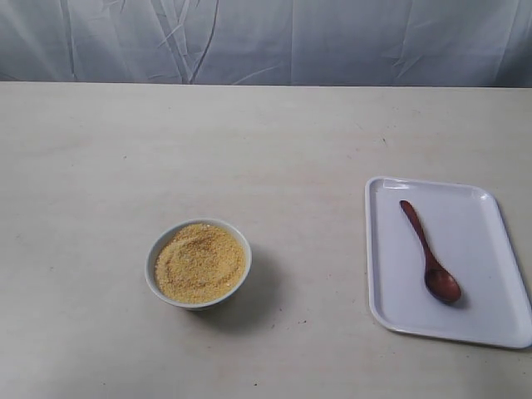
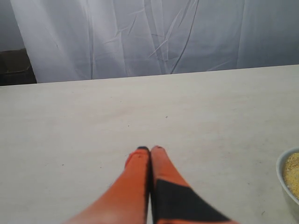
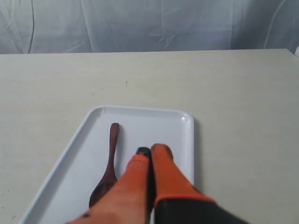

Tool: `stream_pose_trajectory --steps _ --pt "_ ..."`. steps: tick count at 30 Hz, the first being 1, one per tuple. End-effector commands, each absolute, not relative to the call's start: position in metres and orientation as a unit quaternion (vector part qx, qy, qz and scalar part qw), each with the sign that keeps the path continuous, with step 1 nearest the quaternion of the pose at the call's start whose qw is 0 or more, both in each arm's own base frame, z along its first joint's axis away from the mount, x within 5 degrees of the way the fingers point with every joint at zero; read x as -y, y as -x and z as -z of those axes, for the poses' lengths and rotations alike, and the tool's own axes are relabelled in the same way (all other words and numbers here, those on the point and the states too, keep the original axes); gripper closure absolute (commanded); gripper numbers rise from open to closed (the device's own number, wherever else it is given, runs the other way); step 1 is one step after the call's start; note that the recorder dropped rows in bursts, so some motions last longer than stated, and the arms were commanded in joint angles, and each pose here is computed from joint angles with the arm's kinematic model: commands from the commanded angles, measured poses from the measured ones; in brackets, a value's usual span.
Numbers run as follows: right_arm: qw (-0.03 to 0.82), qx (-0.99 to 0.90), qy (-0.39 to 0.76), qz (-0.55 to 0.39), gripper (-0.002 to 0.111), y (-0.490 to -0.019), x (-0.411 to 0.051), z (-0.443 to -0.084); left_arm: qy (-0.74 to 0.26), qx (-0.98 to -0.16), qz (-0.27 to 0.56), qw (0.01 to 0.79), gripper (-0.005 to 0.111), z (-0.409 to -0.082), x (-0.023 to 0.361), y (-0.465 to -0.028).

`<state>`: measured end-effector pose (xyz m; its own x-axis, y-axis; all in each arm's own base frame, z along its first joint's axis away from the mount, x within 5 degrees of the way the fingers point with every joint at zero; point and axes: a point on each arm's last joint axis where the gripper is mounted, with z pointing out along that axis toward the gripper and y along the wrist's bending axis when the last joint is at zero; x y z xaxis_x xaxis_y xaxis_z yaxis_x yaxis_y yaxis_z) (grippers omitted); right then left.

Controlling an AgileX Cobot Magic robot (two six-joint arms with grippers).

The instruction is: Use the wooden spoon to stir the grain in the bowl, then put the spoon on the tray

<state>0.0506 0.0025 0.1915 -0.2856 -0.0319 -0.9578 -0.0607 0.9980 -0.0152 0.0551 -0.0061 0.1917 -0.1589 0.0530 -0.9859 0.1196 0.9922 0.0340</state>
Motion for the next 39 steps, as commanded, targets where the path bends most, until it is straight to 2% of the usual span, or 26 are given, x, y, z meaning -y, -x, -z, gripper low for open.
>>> stream_pose_trajectory --steps 1,39 --pt "0.599 -0.800 0.035 -0.007 0.108 -0.0526 -0.0023 -0.1807 -0.056 -0.757 0.026 0.651 0.107 -0.1915 0.0061 -0.0551" --pt "0.605 -0.796 0.034 -0.009 0.108 -0.0531 -0.0025 -0.1808 -0.056 -0.757 0.026 0.651 0.107 -0.1915 0.0061 -0.0551"
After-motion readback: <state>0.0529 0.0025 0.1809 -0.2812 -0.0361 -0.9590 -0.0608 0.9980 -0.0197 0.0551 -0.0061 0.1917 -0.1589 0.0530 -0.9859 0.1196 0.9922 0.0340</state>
